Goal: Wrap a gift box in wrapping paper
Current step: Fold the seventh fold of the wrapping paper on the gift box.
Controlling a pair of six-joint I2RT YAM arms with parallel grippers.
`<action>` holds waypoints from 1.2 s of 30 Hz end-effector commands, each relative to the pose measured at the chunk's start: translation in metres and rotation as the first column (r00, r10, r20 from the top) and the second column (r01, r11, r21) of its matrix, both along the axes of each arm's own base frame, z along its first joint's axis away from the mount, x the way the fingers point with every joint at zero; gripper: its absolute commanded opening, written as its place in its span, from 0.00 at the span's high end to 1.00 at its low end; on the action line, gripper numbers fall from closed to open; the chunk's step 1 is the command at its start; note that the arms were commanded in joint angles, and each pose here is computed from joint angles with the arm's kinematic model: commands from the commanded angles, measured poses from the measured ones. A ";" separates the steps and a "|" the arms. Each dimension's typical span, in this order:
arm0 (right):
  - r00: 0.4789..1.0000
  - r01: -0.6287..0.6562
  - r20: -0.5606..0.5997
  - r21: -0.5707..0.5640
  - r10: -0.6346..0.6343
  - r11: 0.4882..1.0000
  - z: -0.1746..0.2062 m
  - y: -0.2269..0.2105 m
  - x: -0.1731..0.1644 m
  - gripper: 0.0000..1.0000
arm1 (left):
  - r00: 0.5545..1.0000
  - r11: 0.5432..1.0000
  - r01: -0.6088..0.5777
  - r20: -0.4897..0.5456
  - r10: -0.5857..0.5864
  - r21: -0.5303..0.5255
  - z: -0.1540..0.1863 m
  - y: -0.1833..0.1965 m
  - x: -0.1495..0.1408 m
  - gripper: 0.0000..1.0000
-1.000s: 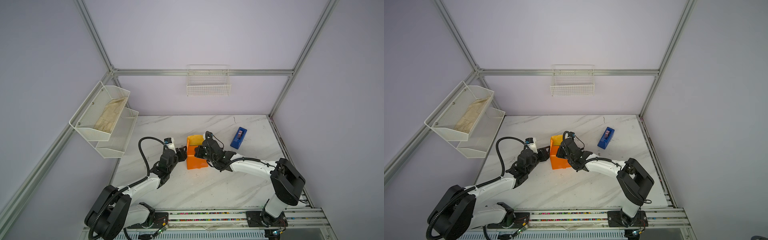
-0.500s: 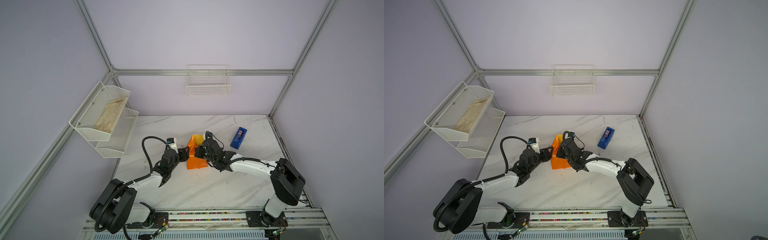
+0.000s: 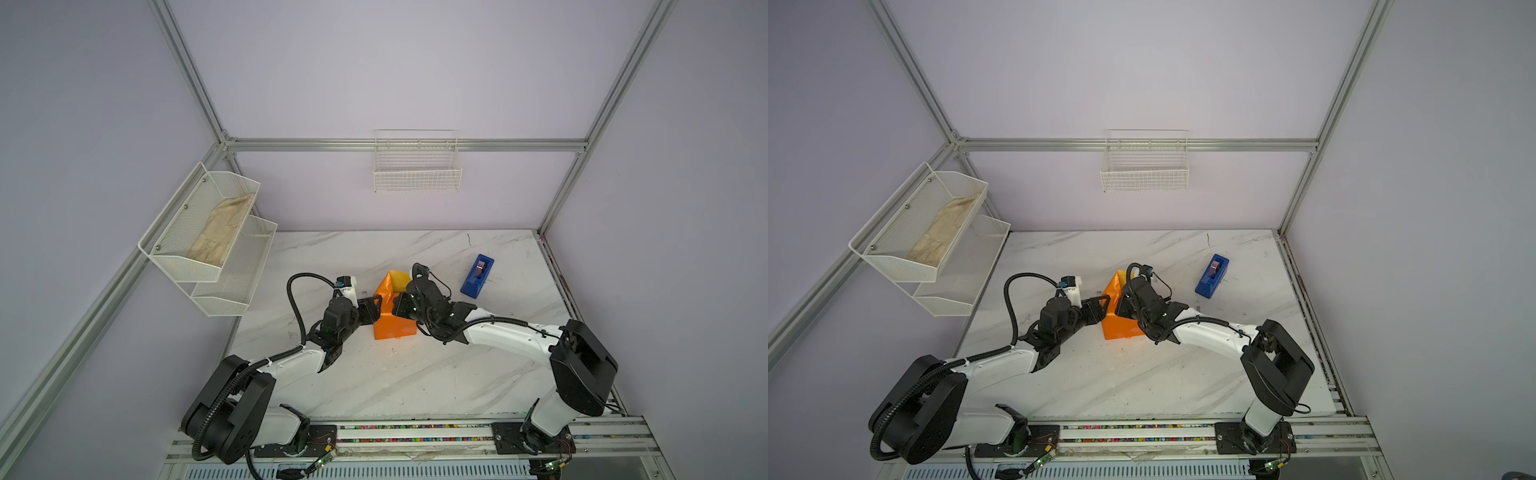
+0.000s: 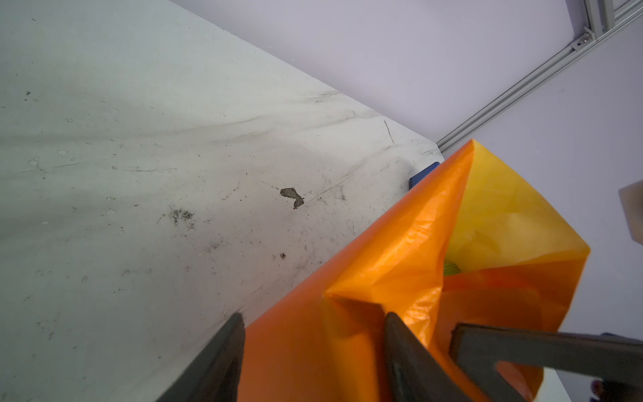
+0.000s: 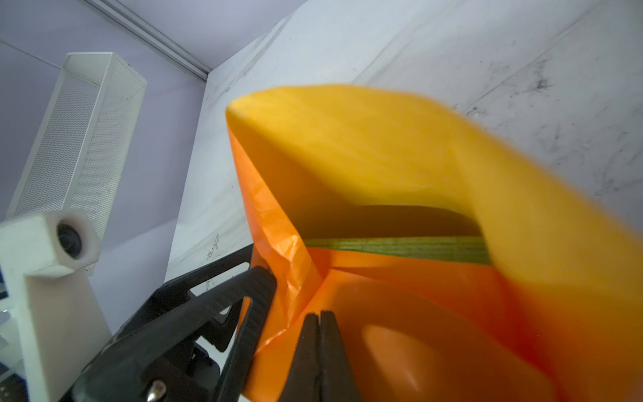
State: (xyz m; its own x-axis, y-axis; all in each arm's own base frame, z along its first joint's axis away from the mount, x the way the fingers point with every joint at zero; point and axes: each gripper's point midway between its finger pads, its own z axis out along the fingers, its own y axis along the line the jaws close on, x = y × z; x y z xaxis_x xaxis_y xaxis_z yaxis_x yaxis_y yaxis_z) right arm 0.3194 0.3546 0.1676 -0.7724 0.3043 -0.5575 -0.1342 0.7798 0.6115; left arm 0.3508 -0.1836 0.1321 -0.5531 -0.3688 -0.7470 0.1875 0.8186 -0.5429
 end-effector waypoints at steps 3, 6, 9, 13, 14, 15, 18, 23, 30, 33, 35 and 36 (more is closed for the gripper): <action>0.999 0.027 0.032 0.043 -0.028 0.999 0.037 -0.010 -0.001 1.00 | 0.977 0.987 0.082 -0.206 -0.052 0.140 -0.058 0.003 -0.023 0.39; 0.997 -0.045 0.065 0.109 0.038 0.993 0.051 0.012 0.001 1.00 | 0.977 0.986 0.087 -0.207 -0.057 0.140 -0.058 0.002 -0.024 0.40; 0.996 -0.075 0.062 0.127 0.068 0.989 0.047 0.031 0.009 1.00 | 0.969 0.984 0.094 -0.241 -0.055 0.153 -0.070 0.003 -0.025 0.41; 0.995 -0.090 0.050 0.121 0.084 0.989 0.030 0.047 0.019 1.00 | 0.968 0.984 0.100 -0.244 -0.061 0.149 -0.071 0.002 -0.026 0.42; 0.995 -0.090 0.047 0.122 0.085 0.989 0.025 0.049 0.021 1.00 | 0.968 0.984 0.101 -0.243 -0.062 0.149 -0.070 0.001 -0.026 0.42; 0.995 -0.093 0.042 0.119 0.088 0.989 0.021 0.052 0.022 1.00 | 0.968 0.984 0.099 -0.242 -0.060 0.150 -0.070 0.002 -0.026 0.42; 0.995 -0.097 0.020 0.096 0.096 0.991 0.004 0.055 0.024 1.00 | 0.968 0.983 0.099 -0.243 -0.060 0.153 -0.069 0.002 -0.027 0.42; 0.998 -0.020 -0.053 -0.016 0.019 1.000 -0.035 0.031 0.023 1.00 | 0.967 0.984 0.090 -0.250 -0.049 0.155 -0.070 0.005 -0.028 0.43; 0.997 0.075 -0.020 -0.154 -0.079 0.985 -0.031 -0.013 0.025 1.00 | 0.964 0.983 0.080 -0.264 -0.035 0.164 -0.073 0.007 -0.030 0.43; 0.997 0.075 -0.003 -0.145 -0.076 0.987 -0.019 -0.015 0.024 1.00 | 0.962 0.983 0.080 -0.271 -0.033 0.166 -0.075 0.008 -0.030 0.43; 0.998 0.070 0.012 -0.123 -0.069 0.990 -0.005 -0.014 0.023 1.00 | 0.961 0.983 0.081 -0.275 -0.032 0.167 -0.076 0.008 -0.030 0.43; 0.998 0.064 0.022 -0.108 -0.062 0.992 0.004 -0.013 0.024 1.00 | 0.960 0.982 0.082 -0.278 -0.032 0.169 -0.077 0.008 -0.030 0.43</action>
State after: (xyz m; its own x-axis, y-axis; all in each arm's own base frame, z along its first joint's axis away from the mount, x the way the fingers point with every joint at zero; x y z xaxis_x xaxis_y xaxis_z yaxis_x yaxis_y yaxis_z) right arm 0.3451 0.3566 0.1595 -0.7540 0.2955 -0.5867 -0.1041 0.8281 0.5509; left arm 0.3545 -0.1896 0.1273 -0.5801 -0.3454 -0.7377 0.1945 0.8207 -0.5372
